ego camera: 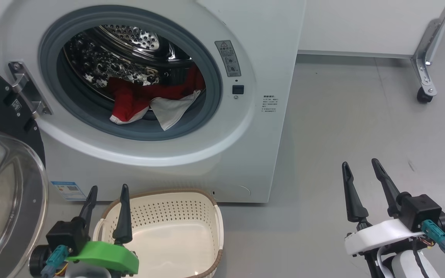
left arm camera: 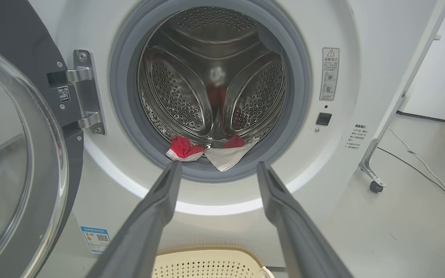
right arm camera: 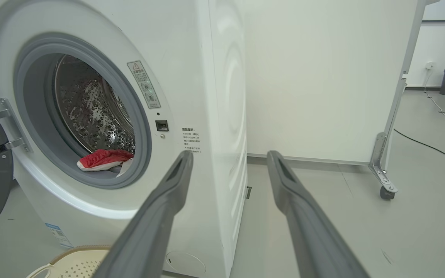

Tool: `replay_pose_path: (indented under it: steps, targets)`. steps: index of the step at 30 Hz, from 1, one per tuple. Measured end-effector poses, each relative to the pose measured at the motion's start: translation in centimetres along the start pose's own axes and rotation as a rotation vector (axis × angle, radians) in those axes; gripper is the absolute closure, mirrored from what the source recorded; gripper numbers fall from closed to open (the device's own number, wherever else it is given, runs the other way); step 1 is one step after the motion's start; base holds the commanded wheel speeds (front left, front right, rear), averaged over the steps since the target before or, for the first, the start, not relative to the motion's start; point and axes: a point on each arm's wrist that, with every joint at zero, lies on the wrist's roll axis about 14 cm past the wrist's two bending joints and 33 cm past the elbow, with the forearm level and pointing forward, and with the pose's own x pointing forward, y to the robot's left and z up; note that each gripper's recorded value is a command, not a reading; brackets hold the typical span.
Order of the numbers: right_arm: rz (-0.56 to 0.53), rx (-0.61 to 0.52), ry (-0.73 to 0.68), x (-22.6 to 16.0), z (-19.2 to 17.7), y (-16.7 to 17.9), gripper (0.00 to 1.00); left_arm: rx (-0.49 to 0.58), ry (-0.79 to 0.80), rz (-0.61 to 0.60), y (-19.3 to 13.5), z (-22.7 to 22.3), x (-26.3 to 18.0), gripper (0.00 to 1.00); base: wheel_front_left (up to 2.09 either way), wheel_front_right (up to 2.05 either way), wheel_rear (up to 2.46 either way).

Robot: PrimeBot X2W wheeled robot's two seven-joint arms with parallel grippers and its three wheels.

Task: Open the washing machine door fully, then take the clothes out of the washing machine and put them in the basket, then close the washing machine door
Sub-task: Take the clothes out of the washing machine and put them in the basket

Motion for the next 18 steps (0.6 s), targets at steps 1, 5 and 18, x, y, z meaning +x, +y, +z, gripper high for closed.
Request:
replay_pose_path:
  steps: [1, 5, 18]
  targets:
    - [0.0, -0.001, 0.0, -0.01, 0.01, 0.01, 0.0, 0.001, 0.0, -0.002, -0.06, 0.0, -0.01, 0.0, 0.82, -0.82, 0.0]
    - [0.001, -0.004, -0.002, -0.05, 0.09, 0.03, 0.0, 0.001, 0.002, -0.006, -0.2, -0.07, -0.11, 0.0, 0.72, -0.72, 0.0]
    - [0.0, -0.002, 0.002, -0.06, -0.08, -0.03, 0.0, 0.002, 0.019, -0.009, -0.34, -0.64, -0.32, 0.0, 0.34, -0.34, 0.0]
